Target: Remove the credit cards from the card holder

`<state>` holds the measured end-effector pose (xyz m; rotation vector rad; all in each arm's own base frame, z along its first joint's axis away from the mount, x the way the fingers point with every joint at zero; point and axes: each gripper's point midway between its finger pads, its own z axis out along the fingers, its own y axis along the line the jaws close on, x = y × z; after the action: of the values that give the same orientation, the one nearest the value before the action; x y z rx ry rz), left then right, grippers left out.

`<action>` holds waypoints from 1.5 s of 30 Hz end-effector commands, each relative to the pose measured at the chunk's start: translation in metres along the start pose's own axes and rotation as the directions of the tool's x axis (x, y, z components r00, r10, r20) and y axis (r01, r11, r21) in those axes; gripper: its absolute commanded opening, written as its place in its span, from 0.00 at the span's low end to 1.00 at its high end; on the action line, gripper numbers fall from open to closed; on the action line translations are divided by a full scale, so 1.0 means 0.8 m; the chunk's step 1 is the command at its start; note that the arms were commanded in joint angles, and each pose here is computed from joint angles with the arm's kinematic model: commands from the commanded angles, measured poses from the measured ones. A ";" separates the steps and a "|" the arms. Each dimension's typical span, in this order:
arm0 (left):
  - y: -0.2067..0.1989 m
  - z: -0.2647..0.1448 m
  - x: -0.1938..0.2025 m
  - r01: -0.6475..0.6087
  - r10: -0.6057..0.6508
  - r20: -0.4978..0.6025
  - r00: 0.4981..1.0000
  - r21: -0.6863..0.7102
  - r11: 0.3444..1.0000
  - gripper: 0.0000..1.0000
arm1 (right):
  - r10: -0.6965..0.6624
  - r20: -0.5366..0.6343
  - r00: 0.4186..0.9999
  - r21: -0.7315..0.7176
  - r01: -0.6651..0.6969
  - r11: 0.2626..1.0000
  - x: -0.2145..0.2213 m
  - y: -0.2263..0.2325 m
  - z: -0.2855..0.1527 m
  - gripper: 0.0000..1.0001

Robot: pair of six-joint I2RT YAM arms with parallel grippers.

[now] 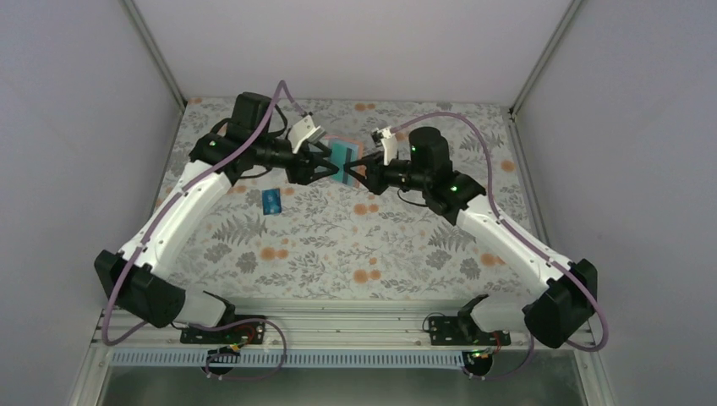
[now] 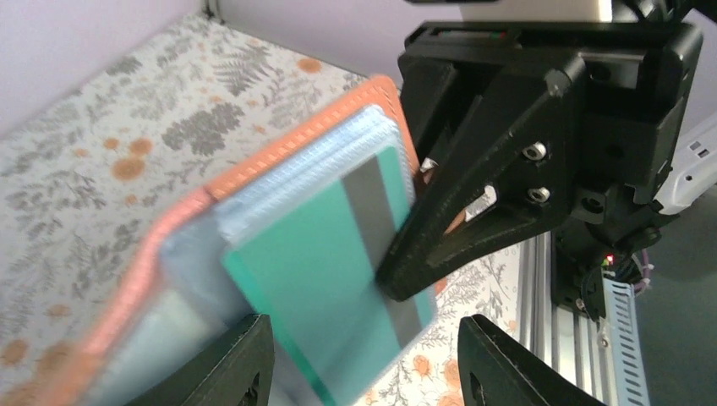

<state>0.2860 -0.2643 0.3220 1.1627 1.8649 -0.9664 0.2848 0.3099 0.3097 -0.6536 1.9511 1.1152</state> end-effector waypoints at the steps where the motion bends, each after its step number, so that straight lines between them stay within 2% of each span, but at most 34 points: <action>1: -0.008 -0.023 -0.018 -0.060 0.063 0.048 0.997 -0.056 0.997 0.55 | -0.150 0.087 0.985 -0.180 0.164 0.970 -0.021 0.063 -0.027 0.04; 8: -0.037 -0.025 -0.017 -0.072 0.069 0.052 0.996 0.058 0.996 0.44 | -0.246 0.155 0.957 -0.261 0.280 0.924 -0.028 0.099 -0.056 0.04; 17: -0.106 -0.034 -0.028 -0.183 0.156 0.123 0.980 0.258 0.949 0.24 | -0.259 0.158 0.953 -0.277 0.295 0.915 -0.029 0.101 -0.052 0.04; 19: -0.114 -0.037 -0.031 -0.192 0.160 0.136 0.978 0.280 0.940 0.18 | -0.259 0.161 0.953 -0.278 0.295 0.914 -0.030 0.101 -0.051 0.04; 21: -0.115 -0.038 -0.033 -0.185 0.152 0.136 0.979 0.285 0.940 0.04 | -0.262 0.155 0.953 -0.277 0.296 0.914 -0.028 0.099 -0.049 0.04; 37: -0.113 -0.052 -0.038 -0.157 0.124 0.136 0.983 0.262 0.952 0.02 | -0.304 0.158 0.939 -0.232 0.335 0.913 -0.023 0.095 -0.063 0.13; 42: -0.106 -0.059 -0.038 -0.164 0.133 0.145 0.981 0.233 0.959 0.02 | -0.310 0.160 0.937 -0.266 0.344 0.901 -0.021 0.102 -0.069 0.15; 45: -0.101 -0.061 -0.036 -0.162 0.133 0.142 0.981 0.215 0.963 0.02 | -0.319 0.161 0.934 -0.288 0.353 0.890 -0.021 0.108 -0.071 0.20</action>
<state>0.2282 -0.2590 0.3725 1.2902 1.6518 -1.1082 0.2182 0.3014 0.3646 -0.9888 1.6065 1.2078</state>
